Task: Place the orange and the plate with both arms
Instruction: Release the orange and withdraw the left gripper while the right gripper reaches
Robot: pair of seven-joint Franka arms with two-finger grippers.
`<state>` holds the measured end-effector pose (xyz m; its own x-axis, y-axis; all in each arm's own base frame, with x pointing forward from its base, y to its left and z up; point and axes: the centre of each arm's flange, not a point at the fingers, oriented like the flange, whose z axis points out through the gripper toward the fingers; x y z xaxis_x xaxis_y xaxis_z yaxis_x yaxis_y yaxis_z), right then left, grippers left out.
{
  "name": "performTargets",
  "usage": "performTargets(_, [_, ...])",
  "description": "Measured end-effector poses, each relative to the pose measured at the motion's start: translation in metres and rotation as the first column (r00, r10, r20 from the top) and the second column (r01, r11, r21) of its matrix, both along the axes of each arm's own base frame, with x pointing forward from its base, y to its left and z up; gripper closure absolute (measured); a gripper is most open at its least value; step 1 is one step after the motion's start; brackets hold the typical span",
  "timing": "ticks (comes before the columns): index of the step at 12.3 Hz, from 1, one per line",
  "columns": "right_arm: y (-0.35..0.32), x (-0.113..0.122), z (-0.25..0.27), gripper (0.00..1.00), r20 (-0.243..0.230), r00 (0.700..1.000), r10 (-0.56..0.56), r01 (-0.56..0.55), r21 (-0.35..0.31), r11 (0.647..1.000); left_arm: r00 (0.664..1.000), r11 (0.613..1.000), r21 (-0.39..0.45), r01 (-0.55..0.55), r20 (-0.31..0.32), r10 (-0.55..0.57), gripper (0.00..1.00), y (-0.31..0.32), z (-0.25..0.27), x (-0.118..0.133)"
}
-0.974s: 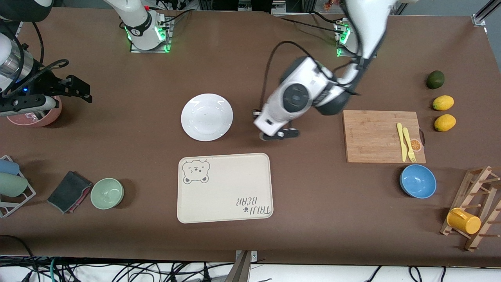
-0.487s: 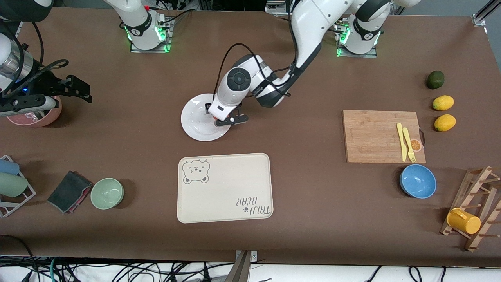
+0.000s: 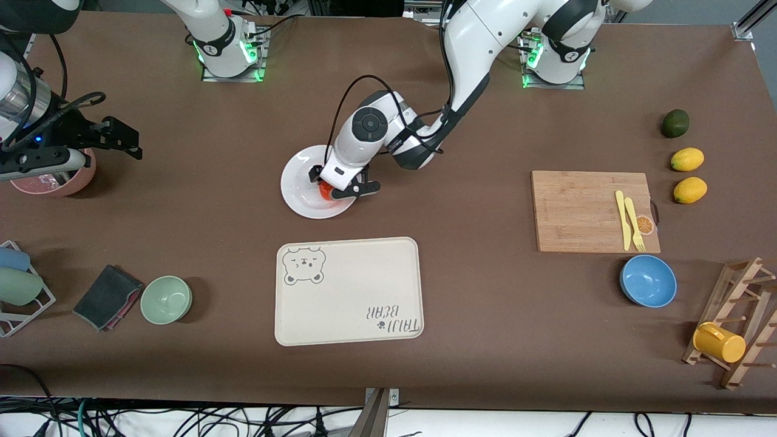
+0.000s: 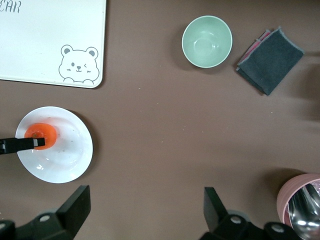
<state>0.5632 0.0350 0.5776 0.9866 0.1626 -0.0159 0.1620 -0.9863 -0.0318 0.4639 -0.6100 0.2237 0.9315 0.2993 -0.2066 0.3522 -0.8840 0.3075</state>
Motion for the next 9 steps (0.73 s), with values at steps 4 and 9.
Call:
performTargets(4, [0.000,0.000,-0.002,0.00,0.000,1.000,0.000,0.000,0.002,1.000,0.997,0.983,0.178,0.037,-0.067,-0.025,0.00,0.073,0.068,0.060])
performTargets(9, [0.013,0.002,-0.046,0.00,-0.037,0.999,-0.022,0.026,0.121,0.992,0.959,0.942,0.234,0.242,-0.202,-0.197,0.00,0.286,0.135,0.163])
